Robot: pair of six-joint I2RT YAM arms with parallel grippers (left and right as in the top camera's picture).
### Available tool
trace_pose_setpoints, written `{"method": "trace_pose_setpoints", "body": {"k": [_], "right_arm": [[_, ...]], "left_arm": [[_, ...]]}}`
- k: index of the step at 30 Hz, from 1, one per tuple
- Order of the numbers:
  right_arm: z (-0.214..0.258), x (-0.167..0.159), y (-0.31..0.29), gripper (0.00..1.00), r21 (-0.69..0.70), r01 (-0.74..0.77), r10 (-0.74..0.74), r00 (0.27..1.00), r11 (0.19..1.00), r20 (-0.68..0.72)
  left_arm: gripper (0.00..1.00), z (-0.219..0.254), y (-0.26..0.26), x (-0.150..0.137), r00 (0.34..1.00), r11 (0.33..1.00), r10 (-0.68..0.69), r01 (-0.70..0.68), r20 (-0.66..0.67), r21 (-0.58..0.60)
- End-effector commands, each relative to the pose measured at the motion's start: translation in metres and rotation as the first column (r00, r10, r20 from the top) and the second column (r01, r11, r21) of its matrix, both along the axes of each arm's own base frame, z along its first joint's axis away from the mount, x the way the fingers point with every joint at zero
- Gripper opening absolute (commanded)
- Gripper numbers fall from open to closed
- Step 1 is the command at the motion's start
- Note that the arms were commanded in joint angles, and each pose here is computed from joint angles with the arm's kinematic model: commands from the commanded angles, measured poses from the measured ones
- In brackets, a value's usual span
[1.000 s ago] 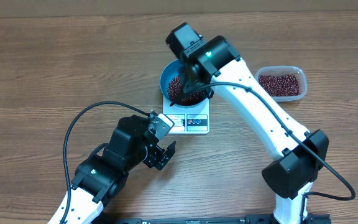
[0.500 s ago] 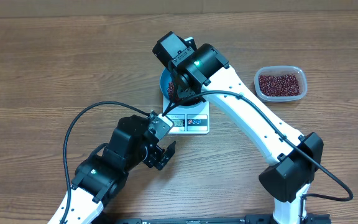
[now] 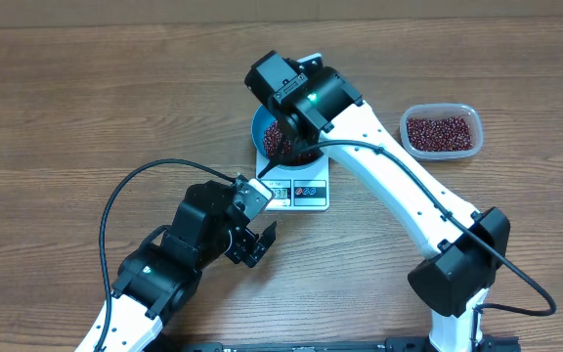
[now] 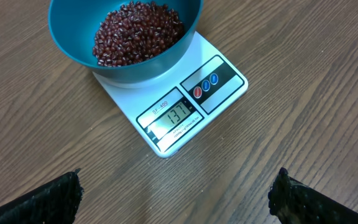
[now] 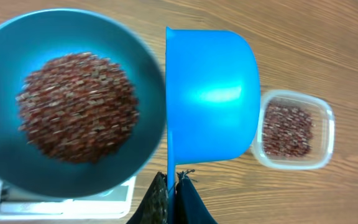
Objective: Scoop item into bowl and weigh 150g on scale
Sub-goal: 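Move the empty scoop with the right gripper back to the bean tub, then lower the scoop into the tub and scoop beans with the right gripper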
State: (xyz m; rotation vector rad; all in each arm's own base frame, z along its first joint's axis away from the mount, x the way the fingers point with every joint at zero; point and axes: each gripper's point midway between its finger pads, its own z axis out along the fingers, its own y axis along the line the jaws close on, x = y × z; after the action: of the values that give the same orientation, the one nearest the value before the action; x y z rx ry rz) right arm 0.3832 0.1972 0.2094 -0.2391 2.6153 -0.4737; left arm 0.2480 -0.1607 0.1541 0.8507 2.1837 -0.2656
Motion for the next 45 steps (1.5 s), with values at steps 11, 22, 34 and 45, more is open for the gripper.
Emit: {"method": "trace_pose_setpoints", "body": {"k": [11,22,34,45], "right_arm": [[0.047,0.029,-0.103,0.04,0.07,0.312,-0.319,0.937,0.947,0.139],[0.028,0.028,-0.212,0.04,0.125,0.557,-0.562,0.827,0.821,0.002],[-0.033,0.029,-0.218,0.04,0.097,0.556,-0.541,0.829,0.826,-0.14],[-0.074,0.028,-0.214,0.04,0.079,0.558,-0.535,0.821,0.826,-0.201]], "left_arm": [[1.0,0.001,-0.001,-0.001,1.0,1.0,-0.007,0.007,-0.003,-0.013],[1.0,0.001,-0.001,-0.001,1.0,1.0,-0.007,0.007,-0.003,-0.013],[0.99,0.001,-0.001,-0.001,1.0,1.0,-0.007,0.007,-0.003,-0.013],[0.99,0.001,-0.001,-0.001,1.0,1.0,-0.007,0.007,-0.003,-0.013]]}}
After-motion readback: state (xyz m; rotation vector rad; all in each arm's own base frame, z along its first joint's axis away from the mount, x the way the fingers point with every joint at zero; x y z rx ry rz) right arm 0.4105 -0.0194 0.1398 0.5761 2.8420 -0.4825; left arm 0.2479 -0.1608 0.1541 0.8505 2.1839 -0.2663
